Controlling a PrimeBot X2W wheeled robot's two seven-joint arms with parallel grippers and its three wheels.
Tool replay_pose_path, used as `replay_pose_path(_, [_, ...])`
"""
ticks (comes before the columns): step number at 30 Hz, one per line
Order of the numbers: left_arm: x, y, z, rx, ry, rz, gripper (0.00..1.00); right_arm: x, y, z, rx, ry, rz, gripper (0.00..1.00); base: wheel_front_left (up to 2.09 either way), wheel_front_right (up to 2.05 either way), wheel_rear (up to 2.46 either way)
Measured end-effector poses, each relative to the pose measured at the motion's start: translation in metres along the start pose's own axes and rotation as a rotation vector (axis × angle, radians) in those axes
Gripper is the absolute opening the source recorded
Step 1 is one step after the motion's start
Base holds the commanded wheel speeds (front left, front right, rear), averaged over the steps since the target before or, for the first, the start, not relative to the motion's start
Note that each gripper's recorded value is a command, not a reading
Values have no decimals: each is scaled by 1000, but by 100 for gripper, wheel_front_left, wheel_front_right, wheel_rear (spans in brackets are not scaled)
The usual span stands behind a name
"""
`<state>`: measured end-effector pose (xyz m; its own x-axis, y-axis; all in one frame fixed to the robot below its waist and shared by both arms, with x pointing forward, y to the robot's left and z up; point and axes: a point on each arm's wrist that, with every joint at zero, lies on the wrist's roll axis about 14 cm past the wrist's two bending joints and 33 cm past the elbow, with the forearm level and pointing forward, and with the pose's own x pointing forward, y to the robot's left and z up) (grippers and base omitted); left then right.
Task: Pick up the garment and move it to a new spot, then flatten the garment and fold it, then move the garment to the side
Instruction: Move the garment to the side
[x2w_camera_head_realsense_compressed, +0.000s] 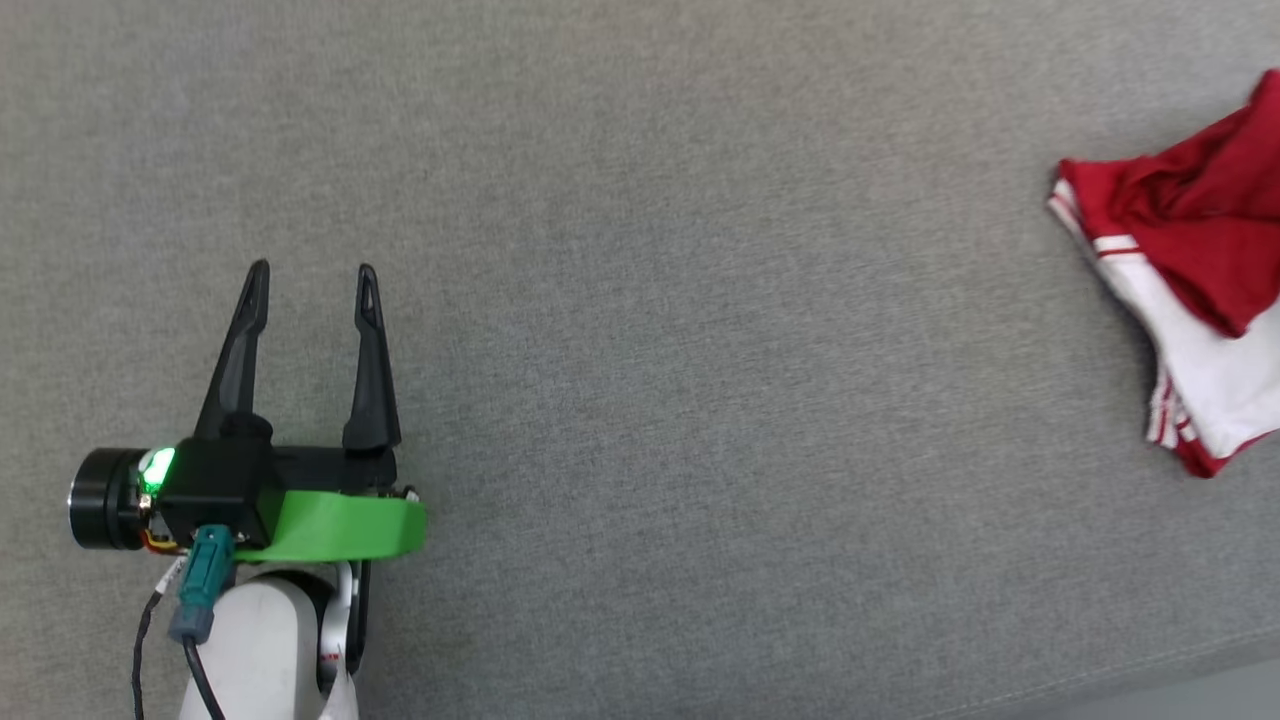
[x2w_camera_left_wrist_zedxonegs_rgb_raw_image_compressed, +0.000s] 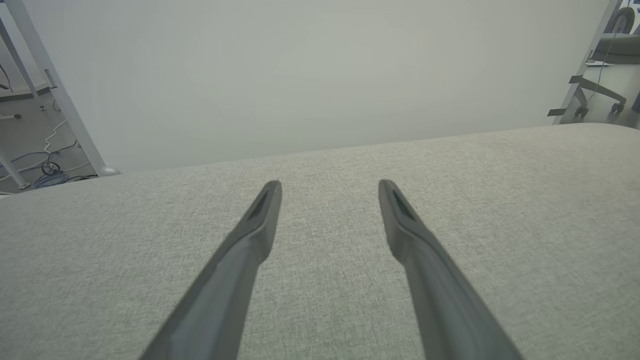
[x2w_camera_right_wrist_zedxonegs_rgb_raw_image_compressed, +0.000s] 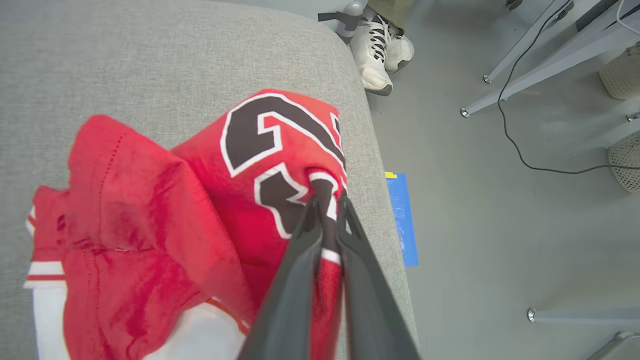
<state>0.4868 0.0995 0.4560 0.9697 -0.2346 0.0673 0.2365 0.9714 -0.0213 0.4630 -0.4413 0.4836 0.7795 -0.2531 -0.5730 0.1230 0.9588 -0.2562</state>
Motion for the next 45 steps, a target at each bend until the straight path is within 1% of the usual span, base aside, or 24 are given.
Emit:
replay_pose_path(4, [5, 7, -15, -1, 20, 13, 100, 19, -20, -14, 12, 40, -76, 0, 0, 0, 0])
replay_pose_path(9, [4, 16, -34, 2, 60, 31, 100, 36, -34, -34, 31, 84, -139, 0, 0, 0, 0])
replay_pose_path(14, [1, 23, -41, 9, 79, 50, 100, 46, -39, -48, 38, 117, -167, 0, 0, 0, 0])
replay_pose_path(16, [0, 24, -41, 13, 79, 58, 100, 47, -38, -48, 48, 104, -167, 0, 0, 0, 0])
replay_pose_path(17, [0, 24, -40, 13, 77, 58, 100, 46, -38, -47, 56, 94, -170, 24, 0, 0, 0])
replay_pose_path(18, [0, 24, -38, 14, 75, 58, 100, 45, -39, -48, 64, 89, -173, 76, 0, 0, 0])
replay_pose_path(19, [0, 24, -36, 15, 72, 57, 100, 43, -40, -47, 68, 82, -176, 100, 0, 0, 0])
replay_pose_path(21, [0, 22, -29, 17, 58, 55, 100, 37, -44, -41, 72, 50, -186, 100, 0, 0, 0])
replay_pose_path(24, [-3, 21, -17, 20, 37, 58, 100, 25, -52, -26, 75, -42, -200, 100, 0, 0, 0])
replay_pose_path(28, [-13, 21, -1, 23, 21, 68, 100, 5, -57, 5, 35, -226, -203, 100, 0, 0, 0])
replay_pose_path(34, [-36, 22, 19, 37, 9, 90, 100, -29, -43, 55, 29, -501, -170, 100, 0, 0, 0])
replay_pose_path(37, [-47, 23, 29, 46, -3, 99, 100, -44, -25, 78, 34, -608, -133, 100, 0, 0, 0])
replay_pose_path(41, [-60, 26, 44, 55, -23, 118, 100, -75, 16, 117, 46, -805, -61, 100, 0, 0, 0])
replay_pose_path(43, [-67, 27, 50, 61, -32, 129, 100, -92, 37, 126, 66, -888, -30, 100, 0, 0, 0])
replay_pose_path(45, [-74, 30, 55, 66, -39, 142, 100, -107, 63, 124, 73, -936, 11, 100, 0, 0, 0])
